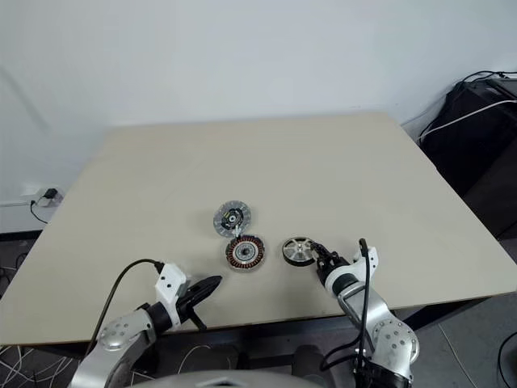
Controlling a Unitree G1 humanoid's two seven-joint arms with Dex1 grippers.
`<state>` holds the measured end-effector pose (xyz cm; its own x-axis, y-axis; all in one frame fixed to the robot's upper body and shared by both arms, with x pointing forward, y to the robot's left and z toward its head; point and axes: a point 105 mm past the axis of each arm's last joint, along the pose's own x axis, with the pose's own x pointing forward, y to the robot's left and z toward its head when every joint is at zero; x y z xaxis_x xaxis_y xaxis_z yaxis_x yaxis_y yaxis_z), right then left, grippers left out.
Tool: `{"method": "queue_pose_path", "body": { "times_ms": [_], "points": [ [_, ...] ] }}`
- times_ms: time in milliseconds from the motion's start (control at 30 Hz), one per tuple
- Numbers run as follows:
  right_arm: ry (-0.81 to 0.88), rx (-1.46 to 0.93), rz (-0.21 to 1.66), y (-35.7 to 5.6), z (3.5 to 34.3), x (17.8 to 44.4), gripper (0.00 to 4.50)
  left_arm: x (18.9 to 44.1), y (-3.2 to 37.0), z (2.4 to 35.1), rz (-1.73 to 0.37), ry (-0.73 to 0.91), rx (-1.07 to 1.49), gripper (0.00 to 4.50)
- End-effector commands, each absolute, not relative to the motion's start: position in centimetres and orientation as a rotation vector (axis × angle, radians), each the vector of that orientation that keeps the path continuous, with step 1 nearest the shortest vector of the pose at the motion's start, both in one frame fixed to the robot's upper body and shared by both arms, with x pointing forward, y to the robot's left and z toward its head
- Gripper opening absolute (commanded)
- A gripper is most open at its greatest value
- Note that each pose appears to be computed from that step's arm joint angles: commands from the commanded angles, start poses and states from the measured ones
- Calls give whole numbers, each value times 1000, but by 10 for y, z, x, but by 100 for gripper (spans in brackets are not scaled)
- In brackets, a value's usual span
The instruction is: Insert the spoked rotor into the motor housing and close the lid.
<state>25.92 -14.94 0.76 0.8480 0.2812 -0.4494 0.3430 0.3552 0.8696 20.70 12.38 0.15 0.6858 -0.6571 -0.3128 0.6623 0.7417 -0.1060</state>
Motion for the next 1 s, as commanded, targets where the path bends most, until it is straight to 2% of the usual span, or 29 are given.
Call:
{"method": "queue_pose_path", "body": {
  "times_ms": [33,133,400,667,767,1000],
  "points": [
    [581,1306,4,-129,15,261,126,212,126,13,-744,294,36,0],
    [592,1288,-12,-133,12,258,37,212,126,12,-744,297,36,0],
    [606,1270,-22,-137,9,253,37,213,126,10,-741,299,35,0],
    [405,1380,192,-128,60,265,37,213,126,11,-738,297,28,0],
    [423,1379,248,-116,64,267,37,213,126,11,-736,296,26,0],
    [556,1326,339,-75,51,277,37,211,127,12,-727,295,19,0]
  ]
}}
